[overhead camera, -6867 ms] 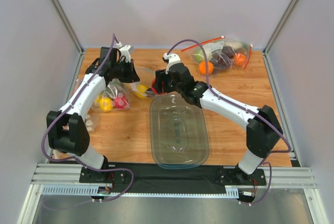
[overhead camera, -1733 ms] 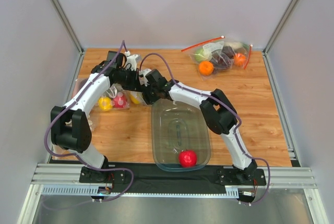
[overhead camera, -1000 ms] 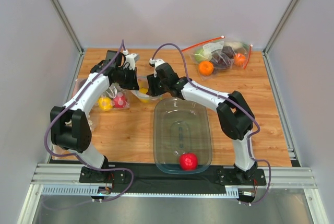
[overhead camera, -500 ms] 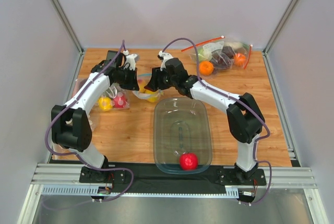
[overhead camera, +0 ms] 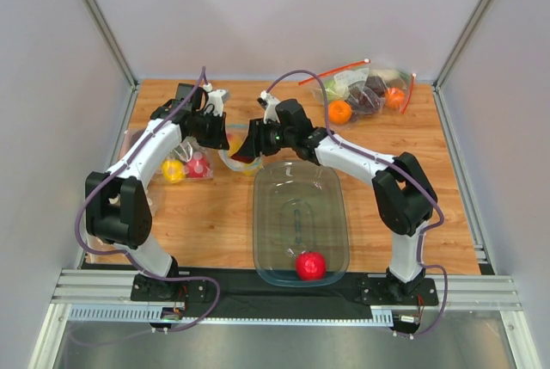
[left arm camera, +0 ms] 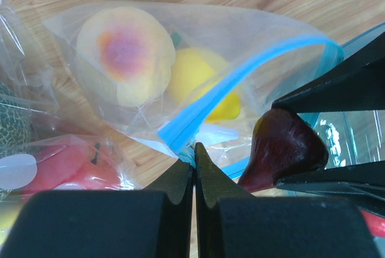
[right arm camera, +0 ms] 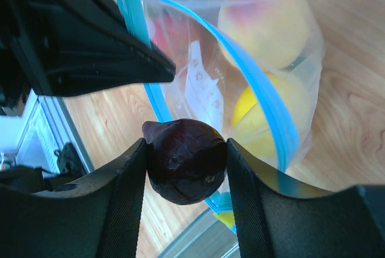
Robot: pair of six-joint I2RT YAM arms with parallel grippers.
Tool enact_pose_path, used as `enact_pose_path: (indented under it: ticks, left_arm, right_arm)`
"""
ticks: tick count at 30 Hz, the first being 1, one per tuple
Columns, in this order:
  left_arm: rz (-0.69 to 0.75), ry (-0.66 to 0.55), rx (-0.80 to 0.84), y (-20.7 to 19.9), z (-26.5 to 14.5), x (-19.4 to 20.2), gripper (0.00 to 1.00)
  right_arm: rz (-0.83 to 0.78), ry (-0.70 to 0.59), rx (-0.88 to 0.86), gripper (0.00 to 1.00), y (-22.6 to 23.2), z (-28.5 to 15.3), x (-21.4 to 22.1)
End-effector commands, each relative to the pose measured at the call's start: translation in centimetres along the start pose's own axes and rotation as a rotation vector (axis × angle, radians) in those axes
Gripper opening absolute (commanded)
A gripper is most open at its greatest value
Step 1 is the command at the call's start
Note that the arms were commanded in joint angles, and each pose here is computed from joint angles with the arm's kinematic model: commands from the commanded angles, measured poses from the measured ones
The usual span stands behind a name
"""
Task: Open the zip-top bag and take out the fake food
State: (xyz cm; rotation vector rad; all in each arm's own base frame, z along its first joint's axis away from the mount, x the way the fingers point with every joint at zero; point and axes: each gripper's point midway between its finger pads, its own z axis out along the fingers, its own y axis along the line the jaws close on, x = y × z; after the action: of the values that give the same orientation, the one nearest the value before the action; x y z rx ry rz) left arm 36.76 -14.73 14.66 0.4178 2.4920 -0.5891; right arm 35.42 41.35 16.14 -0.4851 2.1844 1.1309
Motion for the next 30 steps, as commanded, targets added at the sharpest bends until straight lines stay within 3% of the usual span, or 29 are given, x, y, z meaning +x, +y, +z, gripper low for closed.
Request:
enact_pose_path:
  ticks: [1,8,30]
  left_arm:
    - [0.027,-0.036,0.02,-0.4,-0.5,-1.5,0.0]
    - [0.029,-0.046,0.038,-0.8,-0.6,-1.7,0.0]
    - [0.032,-0.034,0.035,-0.6,-0.4,-1.4,0.0]
  right_arm:
    - [-0.063,0.025,-0.098,0.23,2.6,-2.0,-0.1]
    - [-0.156,0.097,-0.038,0.24,0.9,-3.9,1.2]
    - [-0.238,0.182,-0.21,0.28,0.4,-4.7,1.4]
